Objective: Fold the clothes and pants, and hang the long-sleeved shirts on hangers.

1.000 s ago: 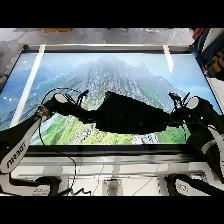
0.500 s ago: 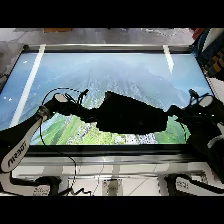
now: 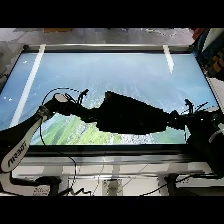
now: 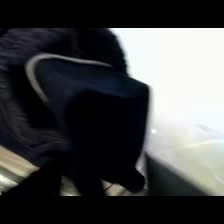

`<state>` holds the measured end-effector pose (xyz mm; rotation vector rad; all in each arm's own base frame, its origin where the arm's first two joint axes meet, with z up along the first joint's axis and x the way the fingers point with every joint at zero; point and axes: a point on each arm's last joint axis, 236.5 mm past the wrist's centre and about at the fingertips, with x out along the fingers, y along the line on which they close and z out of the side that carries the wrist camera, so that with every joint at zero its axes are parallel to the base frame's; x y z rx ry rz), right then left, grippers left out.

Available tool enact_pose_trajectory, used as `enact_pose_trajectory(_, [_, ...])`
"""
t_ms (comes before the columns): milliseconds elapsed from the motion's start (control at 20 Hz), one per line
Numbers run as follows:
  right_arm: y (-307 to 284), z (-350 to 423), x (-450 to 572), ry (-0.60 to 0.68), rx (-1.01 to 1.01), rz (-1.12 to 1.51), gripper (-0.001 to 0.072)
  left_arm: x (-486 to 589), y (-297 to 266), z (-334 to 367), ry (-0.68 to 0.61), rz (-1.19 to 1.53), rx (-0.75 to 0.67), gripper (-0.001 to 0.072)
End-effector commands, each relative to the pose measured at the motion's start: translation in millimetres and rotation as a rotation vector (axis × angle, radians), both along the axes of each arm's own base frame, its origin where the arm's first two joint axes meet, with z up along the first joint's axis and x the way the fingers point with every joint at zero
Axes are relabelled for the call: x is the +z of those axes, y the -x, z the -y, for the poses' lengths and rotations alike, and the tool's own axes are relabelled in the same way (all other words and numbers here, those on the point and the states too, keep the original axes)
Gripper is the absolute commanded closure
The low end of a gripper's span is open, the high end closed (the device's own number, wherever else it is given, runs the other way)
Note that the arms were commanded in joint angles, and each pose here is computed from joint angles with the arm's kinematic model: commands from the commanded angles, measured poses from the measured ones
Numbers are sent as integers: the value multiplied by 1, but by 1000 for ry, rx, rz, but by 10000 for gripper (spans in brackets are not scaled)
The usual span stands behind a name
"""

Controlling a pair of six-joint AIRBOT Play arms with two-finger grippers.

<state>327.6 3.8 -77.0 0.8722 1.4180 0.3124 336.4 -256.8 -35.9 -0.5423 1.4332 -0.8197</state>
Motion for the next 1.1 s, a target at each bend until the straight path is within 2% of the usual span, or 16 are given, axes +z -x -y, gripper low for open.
enact_pose_trajectory(0, [-13,-26,-4,-15,51,62,405,0,0,0,0,1,0,80])
enact_pose_trajectory(150, [-25,-41,-11,45,78,101,356,0,0,0,0,0,0,81])
enact_pose_trajectory(350, [-28,-36,-25,156,129,122,356,0,0,0,0,0,0,81])
enact_pose_trajectory(550, [-18,-20,-15,196,220,102,351,0,0,0,0,0,0,81])
enact_pose_trajectory(650, [-20,-7,4,199,237,84,253,0,0,0,0,0,0,81])
enact_pose_trajectory(950, [-34,31,35,235,151,58,220,0,0,0,0,0,0,81])
enact_pose_trajectory(1050, [-17,42,16,274,98,-70,154,0,-1,0,0,1,1,81])
